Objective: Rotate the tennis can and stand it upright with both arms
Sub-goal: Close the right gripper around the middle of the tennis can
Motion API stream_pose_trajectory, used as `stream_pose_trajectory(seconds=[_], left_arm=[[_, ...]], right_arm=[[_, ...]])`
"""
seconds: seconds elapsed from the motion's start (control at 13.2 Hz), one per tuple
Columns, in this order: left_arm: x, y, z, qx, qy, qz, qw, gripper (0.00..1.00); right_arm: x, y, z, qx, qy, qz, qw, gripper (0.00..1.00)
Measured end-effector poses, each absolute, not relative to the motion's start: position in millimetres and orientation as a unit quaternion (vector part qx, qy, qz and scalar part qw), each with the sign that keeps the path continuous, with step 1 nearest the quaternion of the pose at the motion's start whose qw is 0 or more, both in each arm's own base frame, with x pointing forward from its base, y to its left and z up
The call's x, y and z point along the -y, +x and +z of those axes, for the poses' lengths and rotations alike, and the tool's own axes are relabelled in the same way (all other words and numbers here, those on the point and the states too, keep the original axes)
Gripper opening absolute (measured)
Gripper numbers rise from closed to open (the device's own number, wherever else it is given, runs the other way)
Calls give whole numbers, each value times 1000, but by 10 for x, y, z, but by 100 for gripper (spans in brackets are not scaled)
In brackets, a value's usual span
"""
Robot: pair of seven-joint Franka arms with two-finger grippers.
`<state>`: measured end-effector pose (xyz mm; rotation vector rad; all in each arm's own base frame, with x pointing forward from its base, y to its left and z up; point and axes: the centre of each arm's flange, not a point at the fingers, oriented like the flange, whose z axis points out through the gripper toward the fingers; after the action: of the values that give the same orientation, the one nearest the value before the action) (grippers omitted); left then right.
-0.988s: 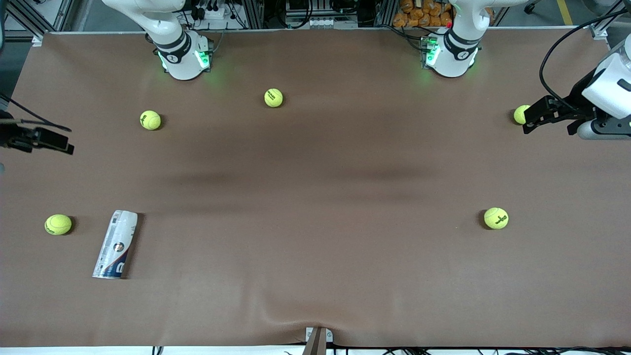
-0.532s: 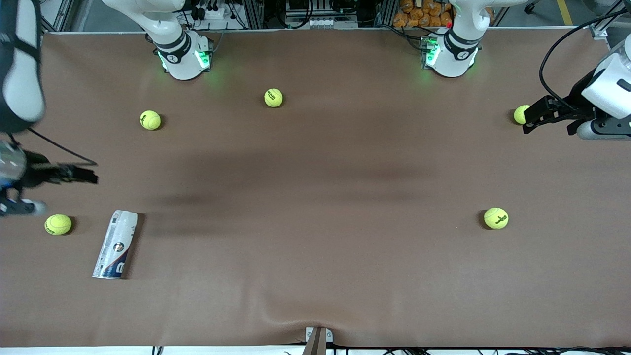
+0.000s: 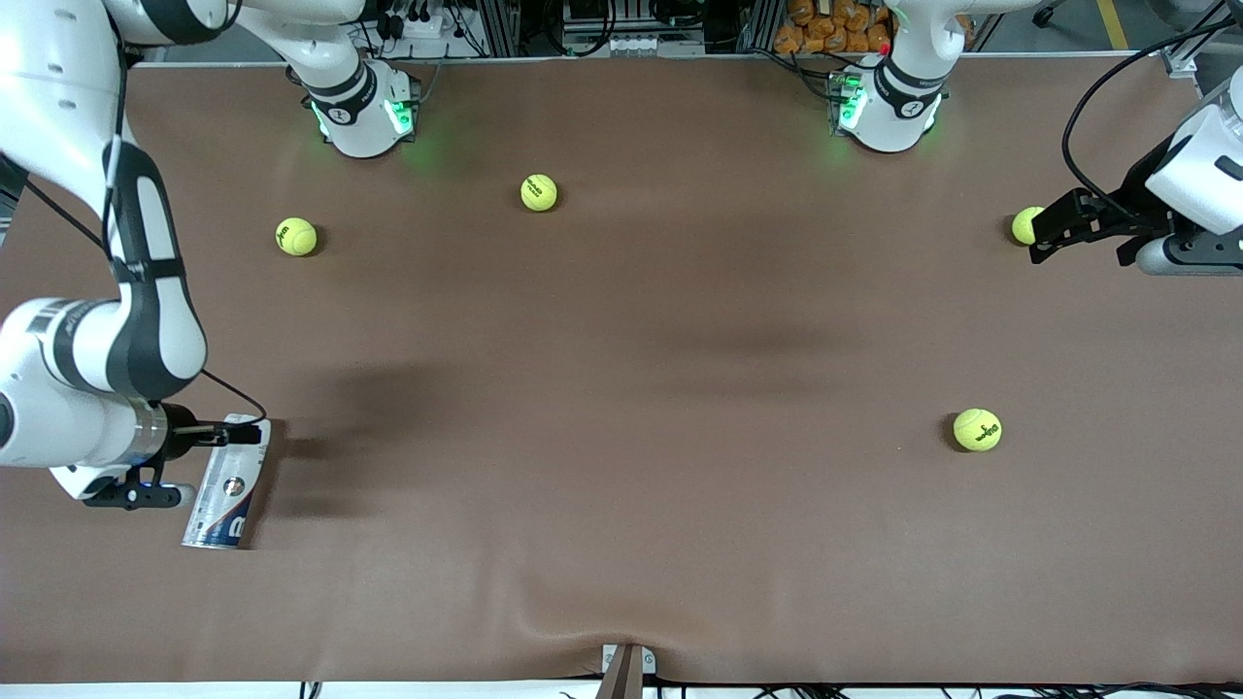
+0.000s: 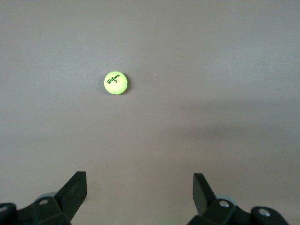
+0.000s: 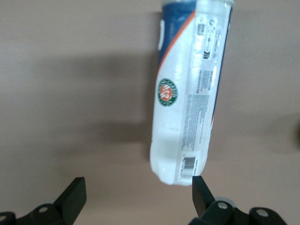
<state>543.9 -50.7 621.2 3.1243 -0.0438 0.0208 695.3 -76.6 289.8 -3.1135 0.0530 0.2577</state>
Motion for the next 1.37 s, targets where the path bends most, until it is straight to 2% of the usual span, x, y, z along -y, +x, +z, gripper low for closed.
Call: stream_pose_trajectory(seconds=[0.3,0.91,1.37], left_arm=[[507,5439,6212,14,1000,7,8,100],[507,5439,6211,14,1000,7,8,100],[507,5439,6207,14,1000,6,8,100]], right_arm=[[875,7085,2557,21,-999,37,4,100],[1133,7037,1994,32,-998,46,6,100],[1147,7026,1858,49,-998,47,7,100]])
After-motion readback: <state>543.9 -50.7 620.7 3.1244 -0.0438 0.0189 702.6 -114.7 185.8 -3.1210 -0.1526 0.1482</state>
